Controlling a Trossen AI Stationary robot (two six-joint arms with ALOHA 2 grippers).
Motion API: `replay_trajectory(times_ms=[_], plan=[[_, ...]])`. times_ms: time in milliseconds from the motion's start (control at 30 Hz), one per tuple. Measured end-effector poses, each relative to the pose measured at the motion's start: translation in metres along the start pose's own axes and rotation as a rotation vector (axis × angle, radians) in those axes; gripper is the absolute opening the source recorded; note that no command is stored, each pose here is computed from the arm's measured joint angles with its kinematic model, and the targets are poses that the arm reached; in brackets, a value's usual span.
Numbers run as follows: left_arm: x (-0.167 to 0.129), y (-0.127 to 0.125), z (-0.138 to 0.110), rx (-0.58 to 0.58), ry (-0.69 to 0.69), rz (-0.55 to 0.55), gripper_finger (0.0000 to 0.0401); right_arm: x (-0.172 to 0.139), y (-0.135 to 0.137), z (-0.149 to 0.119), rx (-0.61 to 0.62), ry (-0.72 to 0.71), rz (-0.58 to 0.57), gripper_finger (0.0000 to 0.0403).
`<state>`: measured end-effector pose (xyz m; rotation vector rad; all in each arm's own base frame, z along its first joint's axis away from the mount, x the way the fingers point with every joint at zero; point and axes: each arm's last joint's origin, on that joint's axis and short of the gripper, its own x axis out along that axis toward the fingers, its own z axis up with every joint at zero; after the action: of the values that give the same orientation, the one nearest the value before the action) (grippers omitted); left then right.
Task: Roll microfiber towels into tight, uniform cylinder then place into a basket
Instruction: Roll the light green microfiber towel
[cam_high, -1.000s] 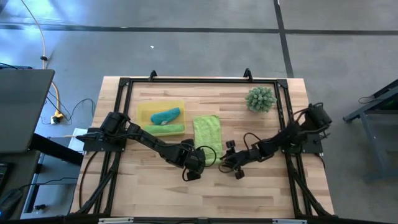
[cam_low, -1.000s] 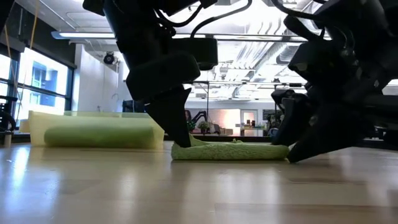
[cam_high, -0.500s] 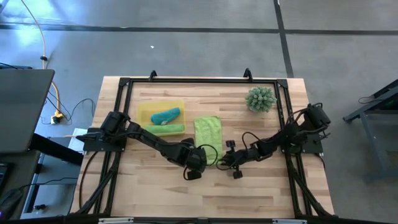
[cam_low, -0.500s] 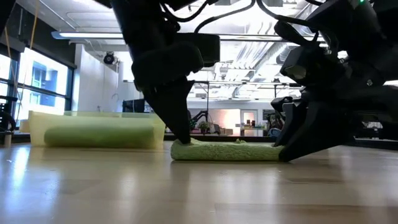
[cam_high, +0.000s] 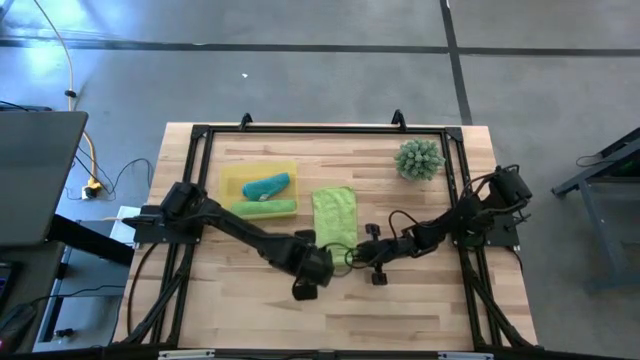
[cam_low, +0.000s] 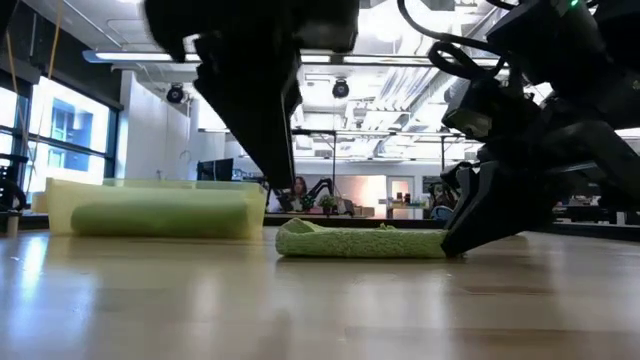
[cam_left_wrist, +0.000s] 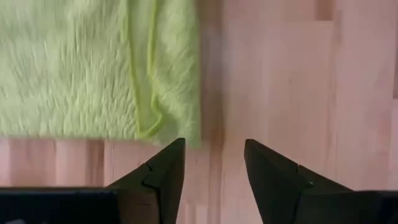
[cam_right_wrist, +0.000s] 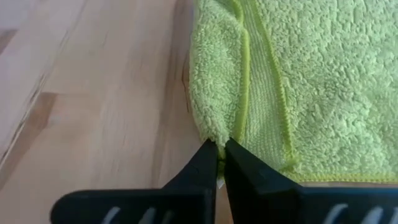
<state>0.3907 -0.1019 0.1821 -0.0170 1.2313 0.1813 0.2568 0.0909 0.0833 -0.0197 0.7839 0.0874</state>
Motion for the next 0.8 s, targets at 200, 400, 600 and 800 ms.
replay_trajectory(times_ms=[200,400,600,800], plan=[[0.009,-0.010,-0.007,0.092,-0.104,0.102,0.0157,0.000,0.000,0.000,0.018,-0.005,0.008,0.0003],[0.033,0.003,-0.018,0.110,-0.116,0.105,0.0157,0.000,0.000,0.000,0.068,-0.001,0.036,0.0003],[0.048,0.015,-0.026,0.125,-0.088,0.044,0.0157,0.000,0.000,0.000,0.092,0.001,0.045,0.0003],[0.053,0.026,-0.029,0.094,-0.072,0.000,0.0155,0.001,-0.003,0.001,0.128,0.004,0.051,0.0003]])
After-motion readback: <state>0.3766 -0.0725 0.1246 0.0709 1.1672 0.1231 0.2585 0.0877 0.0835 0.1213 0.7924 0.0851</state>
